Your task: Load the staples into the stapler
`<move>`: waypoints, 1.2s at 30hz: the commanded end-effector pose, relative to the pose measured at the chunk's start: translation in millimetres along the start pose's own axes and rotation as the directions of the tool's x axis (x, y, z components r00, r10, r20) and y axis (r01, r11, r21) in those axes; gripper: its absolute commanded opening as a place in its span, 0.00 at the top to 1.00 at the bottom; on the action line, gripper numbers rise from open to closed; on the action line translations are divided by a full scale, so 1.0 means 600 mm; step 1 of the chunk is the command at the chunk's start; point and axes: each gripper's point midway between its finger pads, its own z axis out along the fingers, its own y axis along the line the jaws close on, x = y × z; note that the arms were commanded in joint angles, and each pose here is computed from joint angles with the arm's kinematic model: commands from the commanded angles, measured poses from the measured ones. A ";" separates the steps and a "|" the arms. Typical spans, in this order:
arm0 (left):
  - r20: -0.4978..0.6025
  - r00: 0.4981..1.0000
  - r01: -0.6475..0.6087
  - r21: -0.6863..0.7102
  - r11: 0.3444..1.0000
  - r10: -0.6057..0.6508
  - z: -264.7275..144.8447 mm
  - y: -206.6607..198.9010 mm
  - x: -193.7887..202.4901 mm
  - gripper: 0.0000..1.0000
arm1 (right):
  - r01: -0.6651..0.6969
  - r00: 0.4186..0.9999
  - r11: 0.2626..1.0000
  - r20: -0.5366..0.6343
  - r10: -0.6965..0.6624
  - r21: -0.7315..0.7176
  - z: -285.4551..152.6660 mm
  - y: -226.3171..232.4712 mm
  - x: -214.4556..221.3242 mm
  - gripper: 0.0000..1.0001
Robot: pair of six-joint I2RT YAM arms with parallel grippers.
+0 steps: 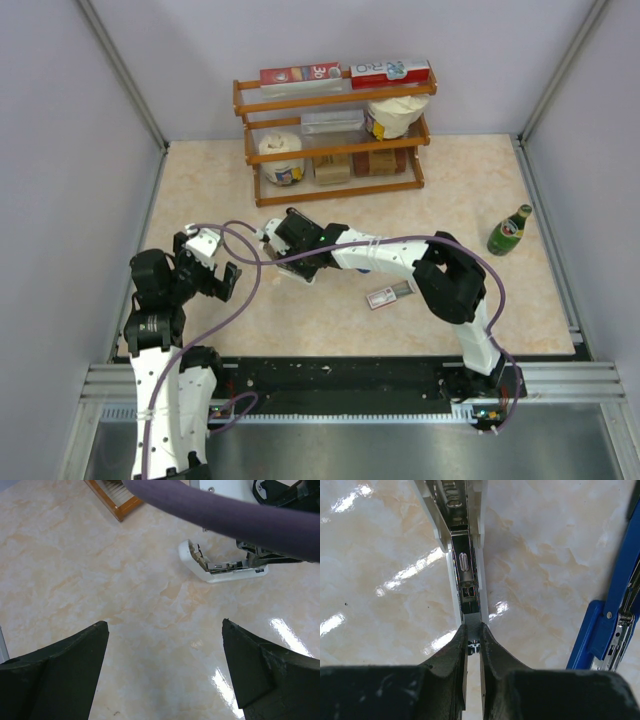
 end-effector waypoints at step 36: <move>0.045 0.999 -0.019 -0.004 1.000 0.019 -0.001 0.004 -0.016 0.01 | 0.038 0.999 0.999 0.019 -0.038 0.024 -0.007 0.008 -0.008 0.84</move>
